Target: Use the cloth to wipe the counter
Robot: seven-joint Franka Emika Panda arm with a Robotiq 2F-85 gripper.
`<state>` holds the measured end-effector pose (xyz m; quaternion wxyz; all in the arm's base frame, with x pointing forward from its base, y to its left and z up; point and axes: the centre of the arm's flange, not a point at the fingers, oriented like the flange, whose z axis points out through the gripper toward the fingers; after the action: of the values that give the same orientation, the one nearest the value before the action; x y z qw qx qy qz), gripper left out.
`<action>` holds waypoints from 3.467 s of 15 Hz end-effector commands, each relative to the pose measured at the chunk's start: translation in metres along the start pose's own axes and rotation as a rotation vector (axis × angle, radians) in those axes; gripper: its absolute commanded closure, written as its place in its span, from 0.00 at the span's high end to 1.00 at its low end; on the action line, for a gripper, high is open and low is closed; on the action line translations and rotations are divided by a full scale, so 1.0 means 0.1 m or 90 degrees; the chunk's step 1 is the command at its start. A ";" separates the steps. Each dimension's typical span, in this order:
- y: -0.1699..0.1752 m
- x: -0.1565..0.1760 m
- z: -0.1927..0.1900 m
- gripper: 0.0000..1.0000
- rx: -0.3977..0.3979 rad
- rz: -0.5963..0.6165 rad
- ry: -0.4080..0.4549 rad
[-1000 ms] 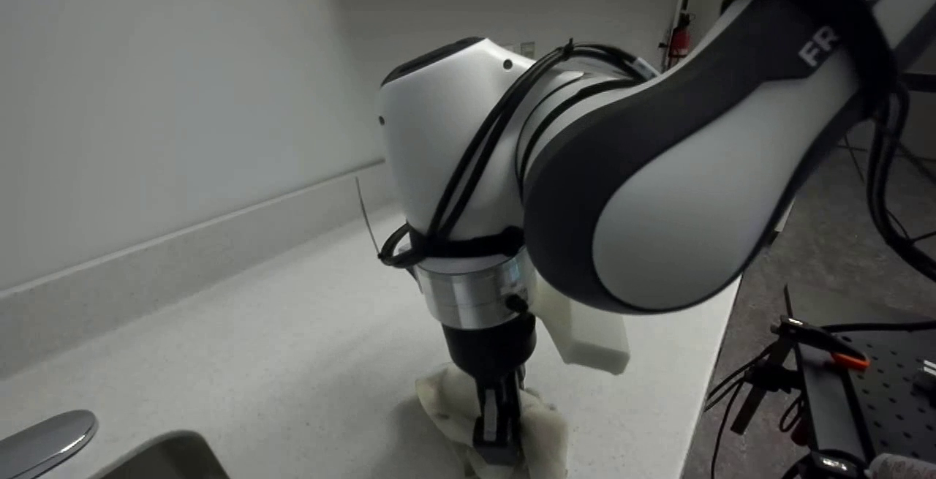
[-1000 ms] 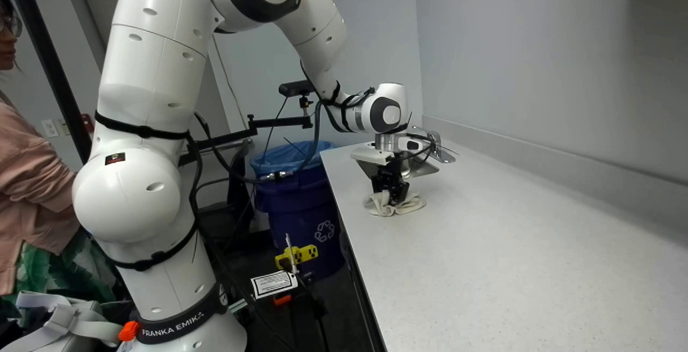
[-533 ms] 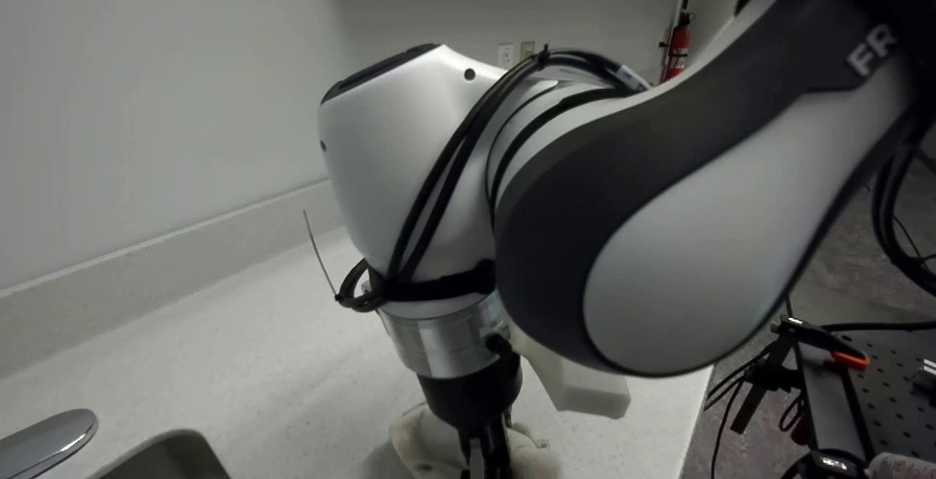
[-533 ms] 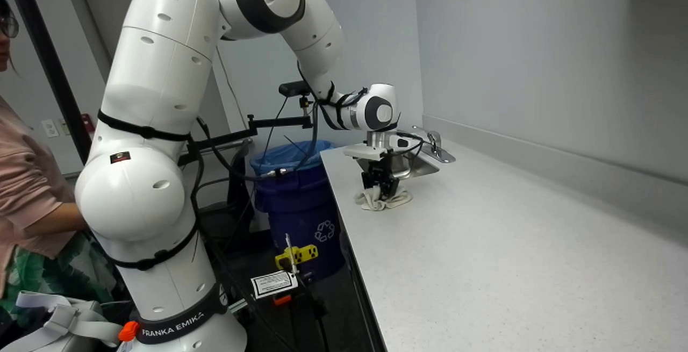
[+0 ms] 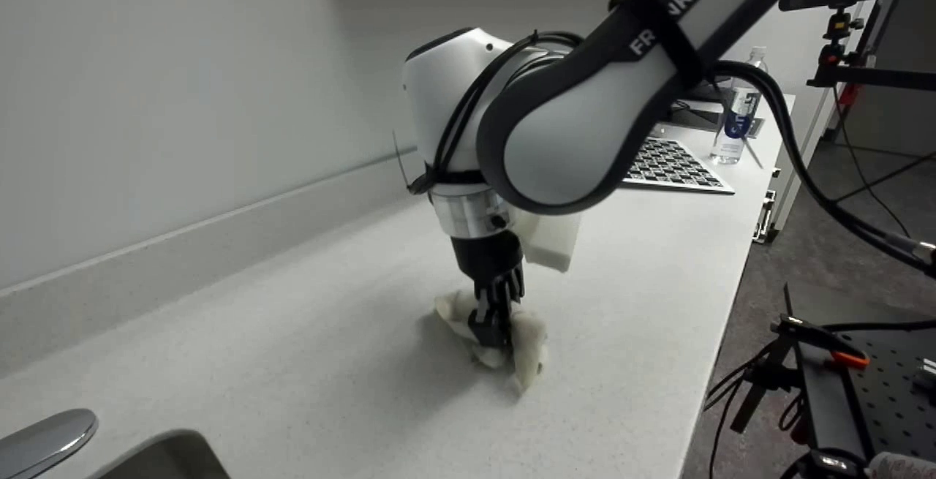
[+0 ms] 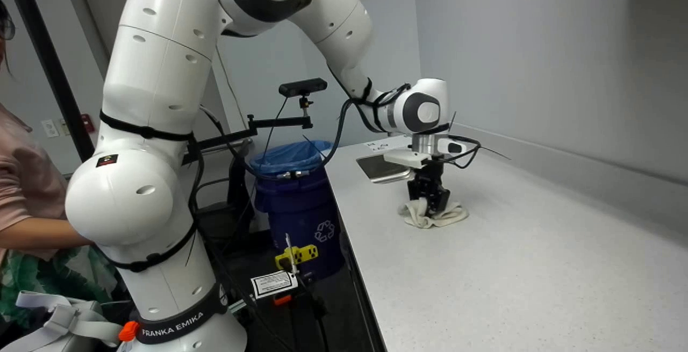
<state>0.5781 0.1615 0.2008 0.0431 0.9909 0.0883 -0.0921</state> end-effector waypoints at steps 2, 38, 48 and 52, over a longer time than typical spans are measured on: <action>0.69 0.01 -0.02 0.04 0.004 0.097 0.011; 0.54 -0.16 0.06 0.04 -0.021 0.089 -0.012; -0.78 0.35 -0.16 0.04 0.057 0.028 0.054; -0.90 0.42 -0.31 0.04 0.038 0.030 0.132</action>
<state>0.5921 0.2529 0.2127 -0.0033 0.9968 0.0735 -0.0315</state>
